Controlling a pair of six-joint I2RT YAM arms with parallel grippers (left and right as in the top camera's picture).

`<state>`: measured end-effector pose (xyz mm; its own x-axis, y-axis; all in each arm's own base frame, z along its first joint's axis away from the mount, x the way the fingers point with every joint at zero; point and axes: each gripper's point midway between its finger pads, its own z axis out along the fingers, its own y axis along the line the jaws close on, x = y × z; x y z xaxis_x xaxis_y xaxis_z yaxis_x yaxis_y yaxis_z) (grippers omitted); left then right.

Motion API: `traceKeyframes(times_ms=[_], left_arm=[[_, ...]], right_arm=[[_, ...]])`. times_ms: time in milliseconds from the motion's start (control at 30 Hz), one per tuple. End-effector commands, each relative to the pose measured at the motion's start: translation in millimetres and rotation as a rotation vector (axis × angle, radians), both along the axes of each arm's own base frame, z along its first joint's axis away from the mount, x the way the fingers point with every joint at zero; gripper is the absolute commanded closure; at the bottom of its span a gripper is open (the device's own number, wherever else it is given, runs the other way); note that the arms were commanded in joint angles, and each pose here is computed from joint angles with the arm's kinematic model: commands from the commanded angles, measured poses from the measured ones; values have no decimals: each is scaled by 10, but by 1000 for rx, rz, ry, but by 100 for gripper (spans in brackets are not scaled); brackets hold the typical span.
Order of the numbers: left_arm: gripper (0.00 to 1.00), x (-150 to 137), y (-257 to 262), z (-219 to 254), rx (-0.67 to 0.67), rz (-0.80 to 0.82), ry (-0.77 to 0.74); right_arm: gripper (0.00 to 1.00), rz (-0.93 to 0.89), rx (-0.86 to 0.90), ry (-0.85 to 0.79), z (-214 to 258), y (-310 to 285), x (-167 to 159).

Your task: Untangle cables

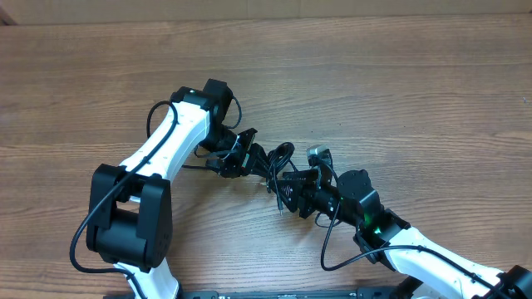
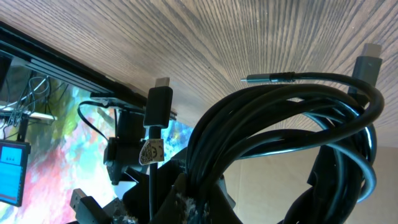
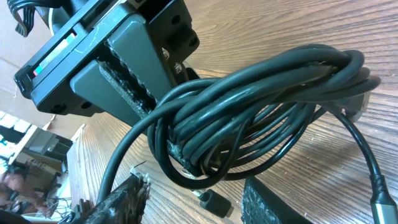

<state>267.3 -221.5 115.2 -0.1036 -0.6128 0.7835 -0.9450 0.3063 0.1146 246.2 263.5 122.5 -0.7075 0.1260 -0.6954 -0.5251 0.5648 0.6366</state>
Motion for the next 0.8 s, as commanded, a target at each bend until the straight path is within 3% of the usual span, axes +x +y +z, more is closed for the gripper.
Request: traceKeyframes(times_ms=[0, 233, 433, 533, 633, 767], left_arm=[[96, -3, -50, 146, -32, 5, -16], [96, -67, -126, 151, -36, -23, -16], [96, -126, -218, 200, -79, -59, -27], [96, -127, -233, 224, -96, -58, -25], [96, -100, -214, 196, -87, -67, -52], [96, 110, -95, 71, -49, -101, -207]], right_arm=[[51, 6, 0, -13, 16, 15, 1], [55, -14, 40, -75, 176, 29, 75], [66, -29, 41, -86, 195, 18, 102], [75, -30, 29, -71, 150, 7, 95], [96, -39, 13, -54, 97, -14, 96], [96, -31, 1, -20, 30, -23, 65]])
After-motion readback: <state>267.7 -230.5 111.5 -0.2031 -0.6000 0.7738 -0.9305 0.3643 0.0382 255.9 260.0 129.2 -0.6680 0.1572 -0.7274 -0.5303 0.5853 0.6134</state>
